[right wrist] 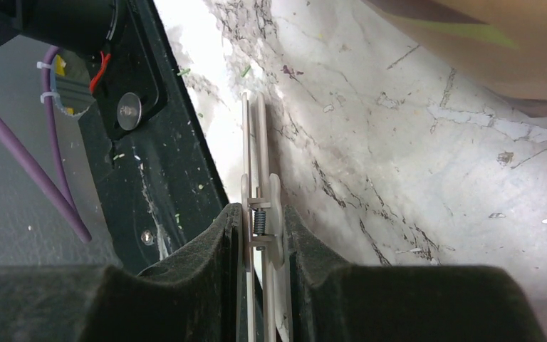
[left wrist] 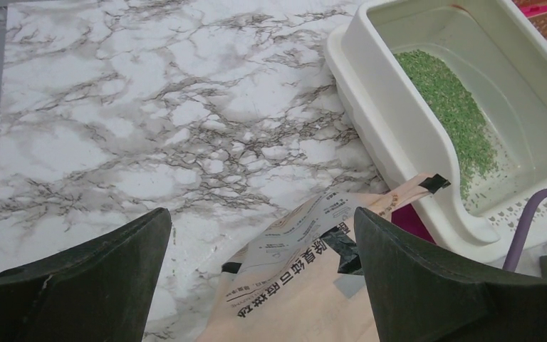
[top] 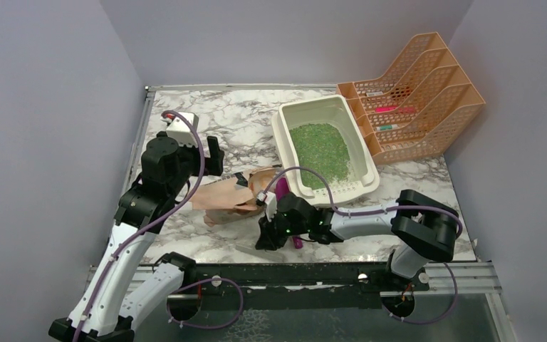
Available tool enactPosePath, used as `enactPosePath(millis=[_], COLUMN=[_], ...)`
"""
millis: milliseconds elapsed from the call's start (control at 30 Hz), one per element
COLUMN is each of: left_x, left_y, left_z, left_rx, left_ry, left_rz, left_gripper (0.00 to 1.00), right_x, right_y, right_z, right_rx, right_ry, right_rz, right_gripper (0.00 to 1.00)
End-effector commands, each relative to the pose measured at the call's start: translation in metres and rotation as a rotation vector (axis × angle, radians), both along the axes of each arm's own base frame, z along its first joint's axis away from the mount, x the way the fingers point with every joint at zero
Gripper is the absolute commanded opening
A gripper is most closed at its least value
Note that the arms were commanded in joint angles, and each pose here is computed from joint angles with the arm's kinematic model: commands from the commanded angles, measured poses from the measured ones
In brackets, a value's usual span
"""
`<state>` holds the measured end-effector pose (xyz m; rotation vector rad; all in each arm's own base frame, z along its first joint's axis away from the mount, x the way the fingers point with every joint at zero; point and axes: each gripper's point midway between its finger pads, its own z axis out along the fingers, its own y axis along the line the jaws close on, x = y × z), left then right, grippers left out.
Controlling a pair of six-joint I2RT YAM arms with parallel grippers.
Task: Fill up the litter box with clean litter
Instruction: Place the clamp at the center of the board, then open the cat litter bag at the center of the board.
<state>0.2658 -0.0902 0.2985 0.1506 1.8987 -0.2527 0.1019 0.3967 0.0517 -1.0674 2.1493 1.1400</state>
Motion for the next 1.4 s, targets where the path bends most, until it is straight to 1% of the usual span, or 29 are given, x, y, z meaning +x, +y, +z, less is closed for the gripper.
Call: enactPosePath(millis=[0, 100, 200, 333, 467, 533, 567, 600, 633, 700, 733, 767, 867, 900, 933, 967, 1000, 1067, 1133, 1200, 1267, 1333, 1367], left_x=[0.0, 0.0, -0.001, -0.003, -0.005, -0.004, -0.004, -0.004, -0.004, -0.004, -0.004, -0.004, -0.002, -0.002, -0.003, -0.003, -0.005, -0.009, -0.008, -0.003, 0.004, 0.015, 0.022], left_y=[0.003, 0.001, 0.0, 0.0, 0.001, 0.0, -0.001, -0.003, -0.004, -0.008, -0.01, -0.011, -0.015, -0.014, -0.012, -0.01, -0.011, -0.019, -0.02, -0.012, -0.004, 0.003, 0.005], left_z=[-0.002, -0.004, -0.002, 0.003, 0.004, 0.0, -0.002, -0.003, -0.005, -0.005, -0.003, -0.001, 0.01, 0.013, 0.015, 0.016, 0.015, 0.011, 0.006, 0.003, 0.002, -0.001, -0.005], left_rx=[-0.134, -0.179, -0.214, -0.246, -0.27, -0.285, -0.292, -0.299, -0.301, -0.282, -0.261, -0.238, -0.196, -0.193, -0.208, -0.228, -0.237, -0.236, -0.233, -0.213, -0.184, -0.173, -0.185], left_ry=[0.024, 0.04, 0.044, 0.037, 0.04, 0.057, 0.067, 0.074, 0.084, 0.088, 0.085, 0.088, 0.086, 0.083, 0.085, 0.088, 0.092, 0.112, 0.145, 0.154, 0.154, 0.168, 0.179], left_rz=[0.097, 0.117, 0.129, 0.138, 0.153, 0.159, 0.16, 0.158, 0.154, 0.122, 0.095, 0.078, 0.039, 0.039, 0.063, 0.082, 0.077, 0.026, 0.03, 0.084, 0.133, 0.175, 0.192], left_gripper=[0.99, 0.99, 0.99, 0.99, 0.99, 0.99, 0.99, 0.99, 0.99, 0.99, 0.99, 0.99, 0.99, 0.99, 0.99, 0.99, 0.99, 0.99, 0.99, 0.99, 0.99, 0.99, 0.99], right_x=[0.017, 0.025, 0.03, 0.029, 0.028, 0.031, 0.037, 0.047, 0.064, 0.093, 0.1, 0.103, 0.109, 0.109, 0.109, 0.113, 0.118, 0.13, 0.15, 0.166, 0.165, 0.156, 0.148], right_y=[0.001, -0.007, -0.014, -0.019, -0.021, -0.023, -0.025, -0.03, -0.038, -0.06, -0.067, -0.072, -0.083, -0.087, -0.091, -0.099, -0.106, -0.112, -0.12, -0.124, -0.117, -0.104, -0.095], right_z=[-0.004, -0.007, 0.0, 0.02, 0.055, 0.075, 0.086, 0.096, 0.109, 0.129, 0.142, 0.155, 0.184, 0.183, 0.185, 0.185, 0.184, 0.187, 0.188, 0.191, 0.202, 0.206, 0.205], right_rx=[-0.064, -0.118, -0.13, -0.095, -0.03, 0.003, 0.014, 0.017, 0.023, 0.03, 0.042, 0.052, 0.069, 0.061, 0.042, 0.019, -0.002, 0.006, 0.046, 0.109, 0.183, 0.198, 0.207], right_ry=[-0.024, -0.051, -0.075, -0.09, -0.123, -0.151, -0.171, -0.195, -0.225, -0.25, -0.262, -0.302, -0.48, -0.536, -0.59, -0.613, -0.621, -0.622, -0.541, -0.441, -0.414, -0.441, -0.454], right_rz=[-0.085, -0.129, -0.155, -0.166, -0.16, -0.176, -0.207, -0.278, -0.396, -0.645, -0.702, -0.709, -0.646, -0.615, -0.579, -0.609, -0.635, -0.649, -0.671, -0.631, -0.507, -0.361, -0.257], right_gripper=[0.15, 0.22, 0.3, 0.51, 0.61, 0.63, 0.66, 0.72, 0.75, 0.76, 0.79, 0.82, 0.91, 0.99, 1.0, 1.0, 1.0, 1.0, 1.0, 1.0, 1.0, 1.0, 1.0])
